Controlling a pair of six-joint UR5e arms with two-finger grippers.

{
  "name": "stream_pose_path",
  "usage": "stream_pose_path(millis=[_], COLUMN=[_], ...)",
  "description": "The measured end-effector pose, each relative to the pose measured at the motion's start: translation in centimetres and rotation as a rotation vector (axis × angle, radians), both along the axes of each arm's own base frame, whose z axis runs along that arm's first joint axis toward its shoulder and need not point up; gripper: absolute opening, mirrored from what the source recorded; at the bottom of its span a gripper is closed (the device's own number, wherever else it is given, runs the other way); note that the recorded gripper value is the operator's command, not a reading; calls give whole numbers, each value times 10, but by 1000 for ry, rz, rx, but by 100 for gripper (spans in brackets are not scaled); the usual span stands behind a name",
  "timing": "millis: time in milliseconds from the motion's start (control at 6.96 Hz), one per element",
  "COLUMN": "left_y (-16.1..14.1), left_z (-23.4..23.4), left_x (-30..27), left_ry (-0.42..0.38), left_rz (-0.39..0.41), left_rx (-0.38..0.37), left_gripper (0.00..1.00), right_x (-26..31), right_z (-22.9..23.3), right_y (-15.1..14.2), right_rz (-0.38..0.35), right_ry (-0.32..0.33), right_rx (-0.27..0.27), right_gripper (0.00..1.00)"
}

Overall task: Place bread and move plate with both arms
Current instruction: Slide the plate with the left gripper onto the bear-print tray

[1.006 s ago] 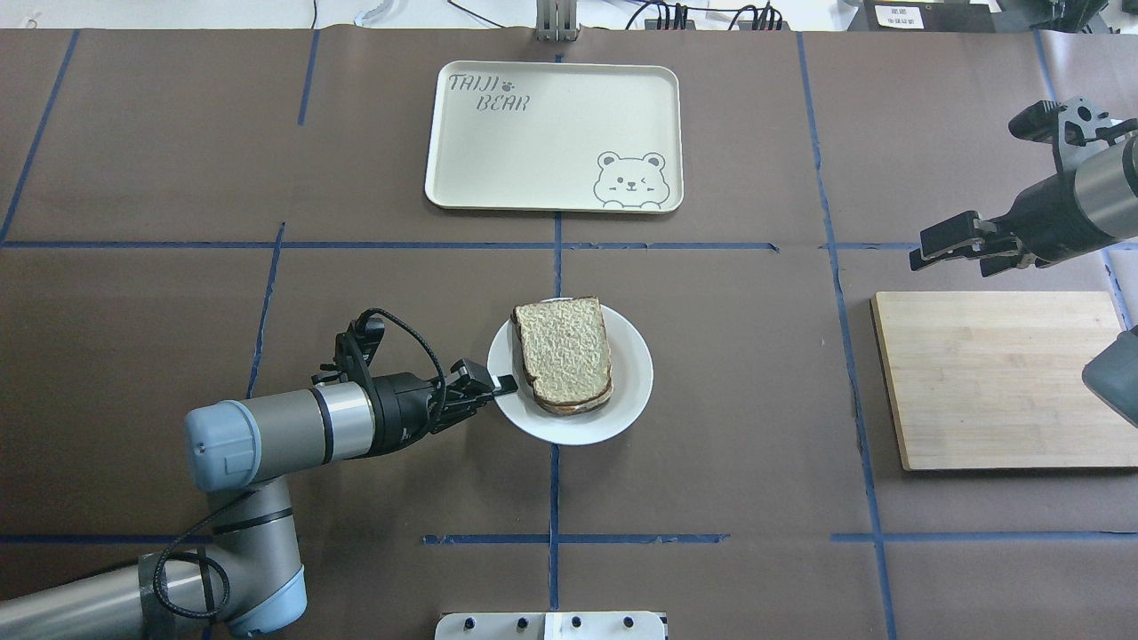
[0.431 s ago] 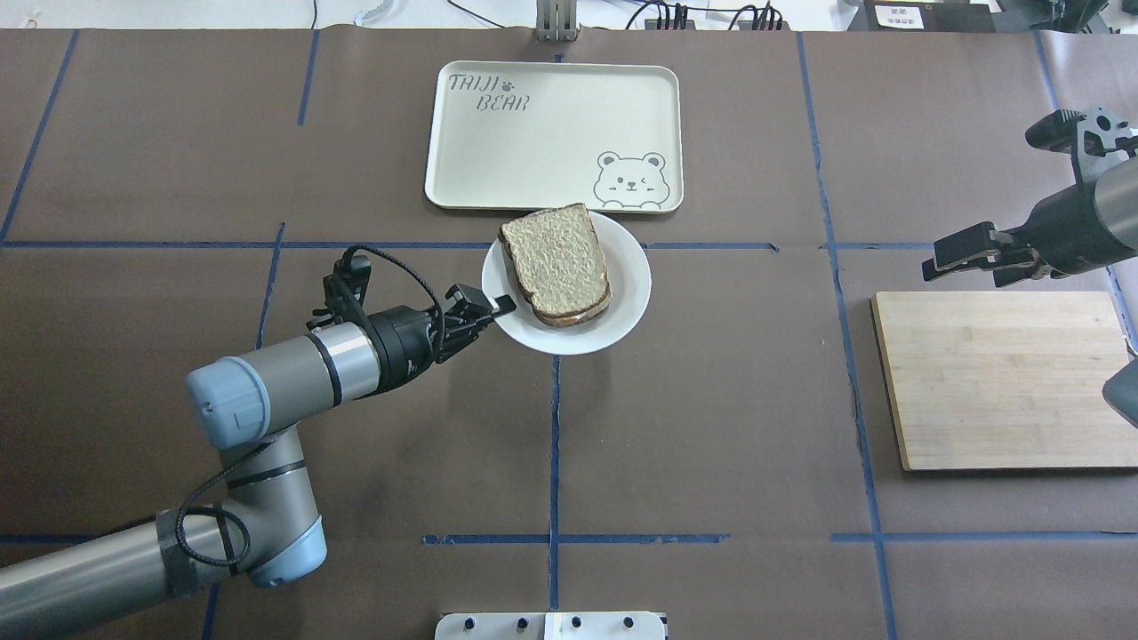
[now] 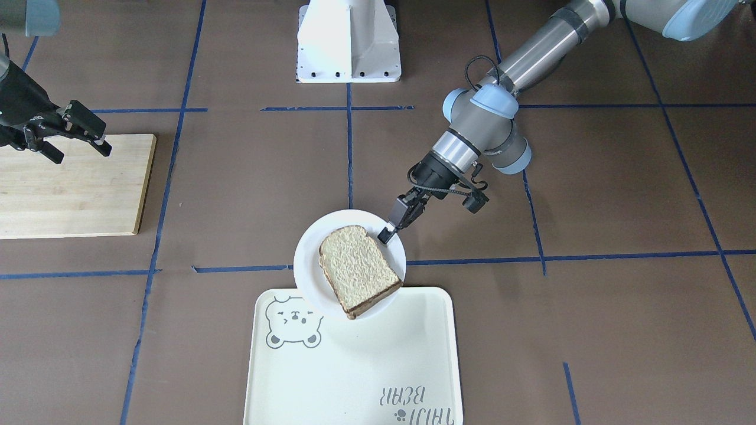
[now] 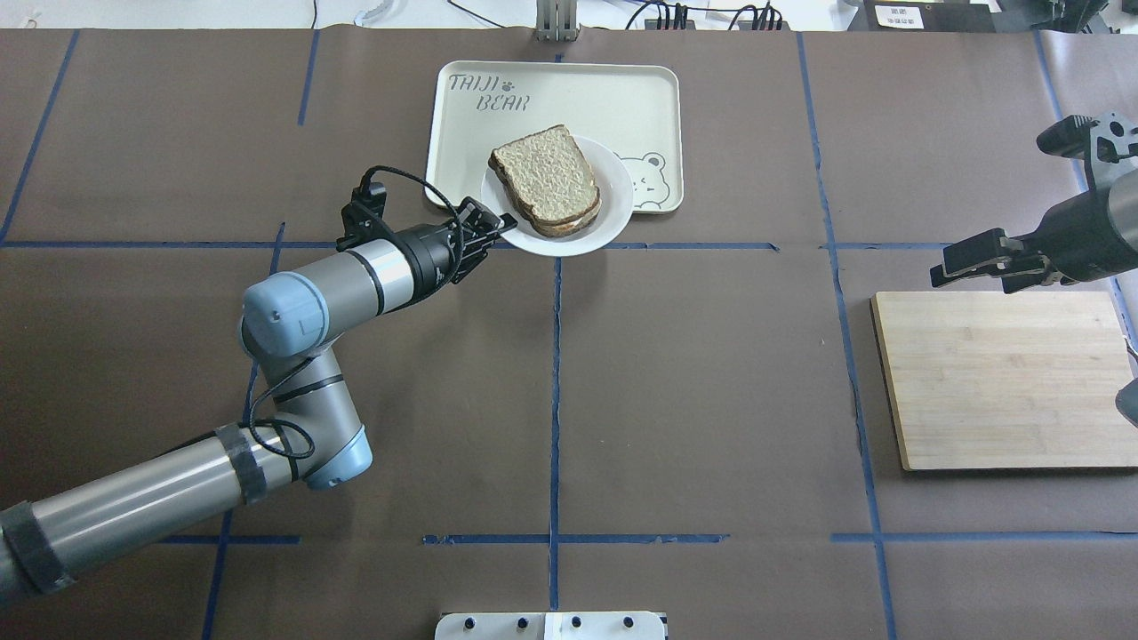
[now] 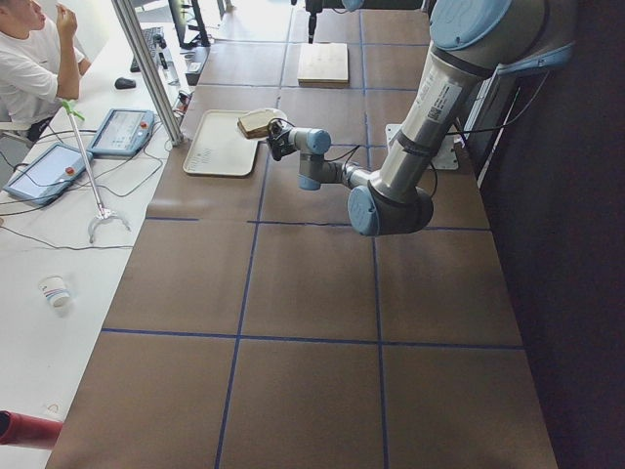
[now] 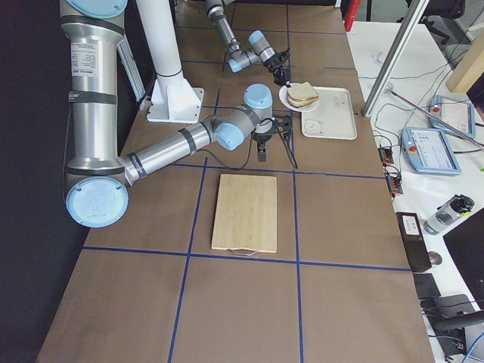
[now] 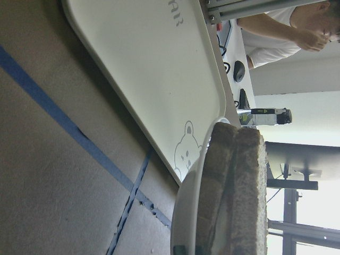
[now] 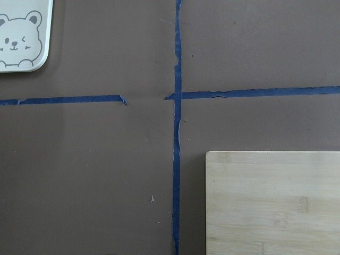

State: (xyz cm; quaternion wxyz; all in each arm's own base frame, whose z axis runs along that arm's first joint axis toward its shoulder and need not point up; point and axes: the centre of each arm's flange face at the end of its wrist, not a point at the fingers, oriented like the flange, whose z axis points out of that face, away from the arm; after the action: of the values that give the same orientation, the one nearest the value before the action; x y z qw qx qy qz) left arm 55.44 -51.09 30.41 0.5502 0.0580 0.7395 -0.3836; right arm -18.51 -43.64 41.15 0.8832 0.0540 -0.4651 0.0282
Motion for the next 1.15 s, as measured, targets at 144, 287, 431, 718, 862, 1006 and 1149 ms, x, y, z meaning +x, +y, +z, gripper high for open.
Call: stream_pose_path(millis=[144, 287, 431, 718, 862, 1006, 1149], left_y=[-27, -48, -65, -81, -84, -84, -85], left_z=[-4, -7, -10, -7, -5, -5, -8], left_x=[16, 31, 42, 51, 52, 52, 51], left_ry=[-8, -22, -43, -75, -81, -82, -77], left_rz=[-23, -44, -58, -72, -75, -75, -76], left_rx=[-50, -93, -130, -165, -171, -173, -170], left_gripper=[1, 1, 1, 16, 45, 56, 56], right_x=[0, 1, 1, 1, 1, 1, 0], right_z=[1, 2, 4, 5, 6, 6, 7], right_y=[1, 1, 2, 3, 3, 3, 3], right_rz=[0, 0, 0, -1, -1, -1, -2], right_ry=[1, 2, 4, 5, 6, 7, 7], right_rx=[-2, -3, -5, -7, -8, -9, -10], right_gripper=[100, 100, 100, 100, 100, 100, 100])
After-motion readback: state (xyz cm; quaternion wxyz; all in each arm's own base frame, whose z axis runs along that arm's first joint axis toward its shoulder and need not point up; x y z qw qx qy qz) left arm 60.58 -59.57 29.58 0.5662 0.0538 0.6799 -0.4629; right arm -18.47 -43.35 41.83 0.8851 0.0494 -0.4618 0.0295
